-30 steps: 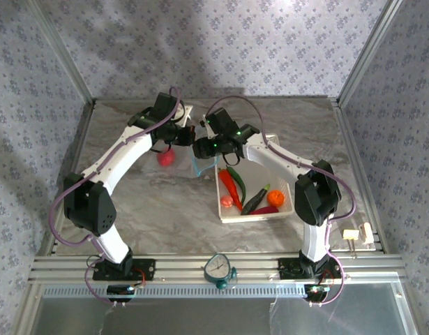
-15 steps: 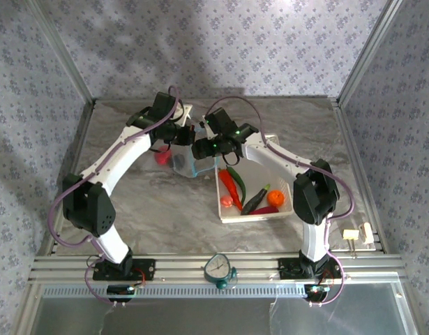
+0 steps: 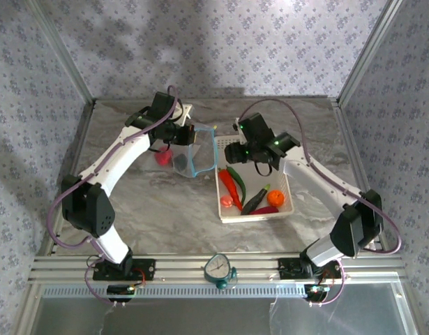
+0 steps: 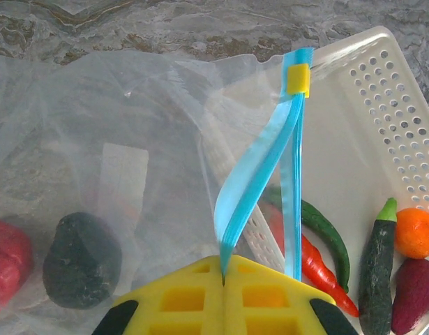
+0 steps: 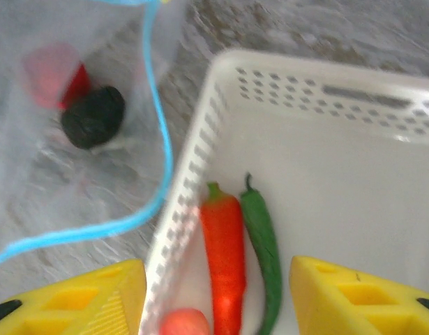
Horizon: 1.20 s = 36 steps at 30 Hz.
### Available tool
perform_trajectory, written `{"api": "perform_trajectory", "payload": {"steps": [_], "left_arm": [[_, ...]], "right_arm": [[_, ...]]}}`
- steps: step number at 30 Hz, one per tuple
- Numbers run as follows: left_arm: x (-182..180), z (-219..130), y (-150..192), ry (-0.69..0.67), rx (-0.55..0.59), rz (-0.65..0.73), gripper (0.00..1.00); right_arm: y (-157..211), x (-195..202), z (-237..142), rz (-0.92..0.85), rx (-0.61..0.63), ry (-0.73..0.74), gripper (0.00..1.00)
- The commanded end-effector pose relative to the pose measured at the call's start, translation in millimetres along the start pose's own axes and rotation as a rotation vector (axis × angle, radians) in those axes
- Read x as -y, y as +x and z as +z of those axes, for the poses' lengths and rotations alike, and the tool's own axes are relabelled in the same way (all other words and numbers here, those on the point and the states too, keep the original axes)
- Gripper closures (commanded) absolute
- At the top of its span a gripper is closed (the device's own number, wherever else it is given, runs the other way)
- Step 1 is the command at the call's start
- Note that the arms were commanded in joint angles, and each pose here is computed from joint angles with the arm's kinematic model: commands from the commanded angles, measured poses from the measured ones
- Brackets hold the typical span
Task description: Place the food in the zip-top bag and seal the zipper
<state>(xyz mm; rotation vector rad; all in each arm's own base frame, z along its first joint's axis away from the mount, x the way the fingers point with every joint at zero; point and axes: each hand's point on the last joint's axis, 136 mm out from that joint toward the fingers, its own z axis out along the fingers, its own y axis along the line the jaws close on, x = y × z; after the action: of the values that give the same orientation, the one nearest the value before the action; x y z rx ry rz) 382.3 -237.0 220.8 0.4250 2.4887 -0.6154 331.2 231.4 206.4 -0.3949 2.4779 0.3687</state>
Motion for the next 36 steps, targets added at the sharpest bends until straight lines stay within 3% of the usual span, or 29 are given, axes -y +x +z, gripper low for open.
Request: {"api": "perform_trajectory", "payload": {"steps": [1,7,9,15,22,36], "left_arm": [[6,-9,-6,0.024,0.026,0.015,1.0],[4,-7,-3,0.018,0.018,0.013,0.98],[3,-5,-2,0.017,0.015,0.013,0.98],[2,-2,1,0.017,0.008,0.013,0.98],[0,-1,5,0.015,-0.002,0.008,0.98],[0,-2,2,0.018,0.003,0.009,0.98]], "right_arm": [[53,27,2,-0.017,-0.176,0.106,0.43],[108,62,-12,0.061,-0.329,0.276,0.37],[129,79,-16,0.084,-0.369,0.36,0.43],[148,109,-28,0.152,-0.367,0.489,0.62],[163,124,-27,0.209,-0.402,0.497,0.74],[170,126,-16,0.251,-0.412,0.437,0.76]]}}
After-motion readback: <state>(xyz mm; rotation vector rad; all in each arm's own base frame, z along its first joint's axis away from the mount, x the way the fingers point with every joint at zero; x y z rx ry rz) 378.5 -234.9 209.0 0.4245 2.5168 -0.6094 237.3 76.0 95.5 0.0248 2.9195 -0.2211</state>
